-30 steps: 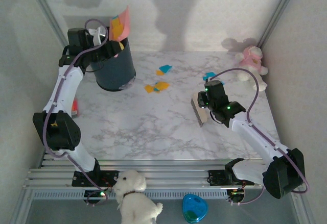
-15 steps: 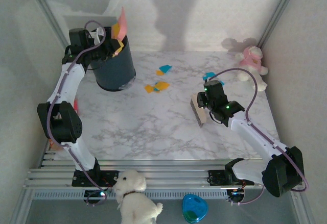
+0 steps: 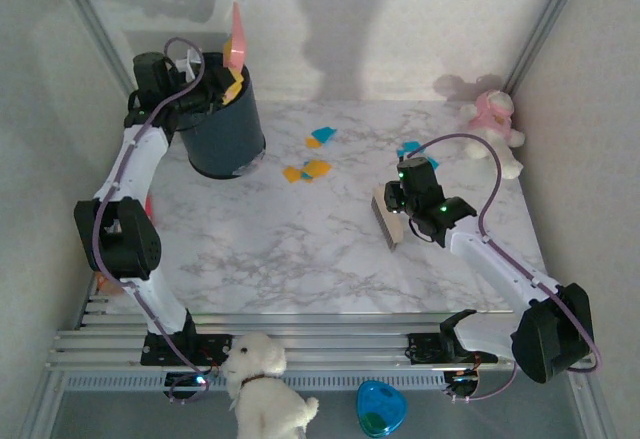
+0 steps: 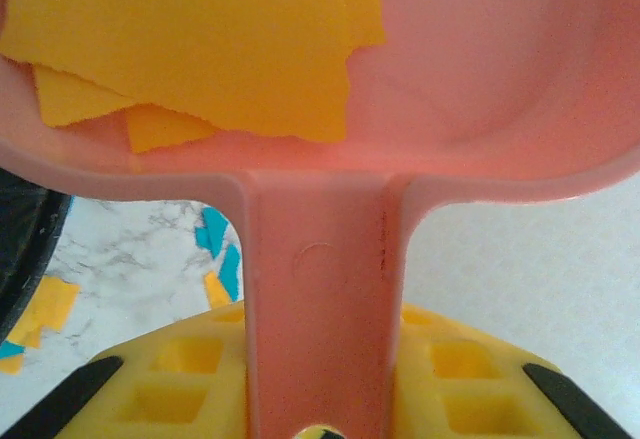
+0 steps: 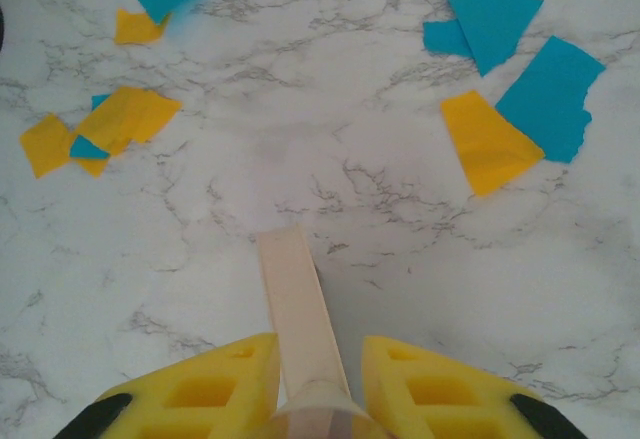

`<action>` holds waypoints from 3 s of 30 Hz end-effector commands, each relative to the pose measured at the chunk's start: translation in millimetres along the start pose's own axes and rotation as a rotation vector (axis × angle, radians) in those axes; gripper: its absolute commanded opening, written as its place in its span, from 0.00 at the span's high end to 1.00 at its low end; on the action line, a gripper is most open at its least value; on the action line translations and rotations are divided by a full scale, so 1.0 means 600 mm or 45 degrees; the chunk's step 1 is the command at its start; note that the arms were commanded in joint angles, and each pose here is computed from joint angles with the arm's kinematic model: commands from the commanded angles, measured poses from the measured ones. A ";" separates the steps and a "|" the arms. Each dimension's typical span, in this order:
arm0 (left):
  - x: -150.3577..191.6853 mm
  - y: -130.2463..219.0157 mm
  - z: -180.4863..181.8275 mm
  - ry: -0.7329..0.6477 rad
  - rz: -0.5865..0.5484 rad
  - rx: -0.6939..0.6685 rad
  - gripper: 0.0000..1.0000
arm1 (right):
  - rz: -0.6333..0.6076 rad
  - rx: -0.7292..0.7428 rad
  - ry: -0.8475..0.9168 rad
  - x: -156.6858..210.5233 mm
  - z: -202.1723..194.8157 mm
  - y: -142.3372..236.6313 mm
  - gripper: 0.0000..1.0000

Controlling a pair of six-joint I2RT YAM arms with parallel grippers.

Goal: Sweep away the paper scraps from the table

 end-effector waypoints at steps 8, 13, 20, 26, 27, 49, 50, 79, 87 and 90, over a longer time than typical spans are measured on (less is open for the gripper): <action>-0.004 0.015 -0.044 0.081 -0.040 0.153 1.00 | -0.036 -0.007 -0.024 -0.021 0.001 0.006 1.00; 0.001 0.017 -0.044 0.166 -0.061 0.206 1.00 | -0.030 -0.013 -0.021 -0.021 0.003 0.004 1.00; 0.004 0.020 -0.052 0.243 -0.097 0.288 1.00 | -0.030 -0.017 -0.020 -0.024 0.005 0.004 1.00; 0.009 0.030 -0.064 0.317 -0.123 0.398 1.00 | -0.029 -0.013 -0.019 -0.024 0.004 0.004 1.00; 0.009 0.032 -0.066 0.327 -0.127 0.413 1.00 | -0.029 -0.011 -0.019 -0.024 0.004 0.004 1.00; 0.036 0.047 -0.084 0.296 -0.215 0.429 1.00 | -0.045 -0.014 -0.022 -0.026 0.002 0.010 1.00; 0.039 0.043 -0.083 0.256 -0.222 0.367 1.00 | -0.048 -0.016 -0.022 -0.025 0.002 0.011 1.00; 0.227 -0.049 -0.060 -0.782 0.161 -0.547 1.00 | -0.132 0.075 -0.091 -0.027 -0.031 0.034 1.00; 0.274 -0.056 -0.021 -0.971 0.290 -0.725 1.00 | -0.166 0.120 -0.104 -0.031 -0.049 0.047 1.00; 0.292 -0.062 -0.002 -1.030 0.340 -0.796 1.00 | -0.170 0.141 -0.120 -0.033 -0.060 0.051 1.00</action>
Point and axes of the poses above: each hand's point on the last joint's axis, 136 mm out from that joint toward the fingers, its own y axis back along the fingers, its own z axis along the line the jaws close on, x = y × z, the point moved 4 cm from there along y, back along the fingers, and after that the axes turned 5 degrees about y, right-handed, at the moved point
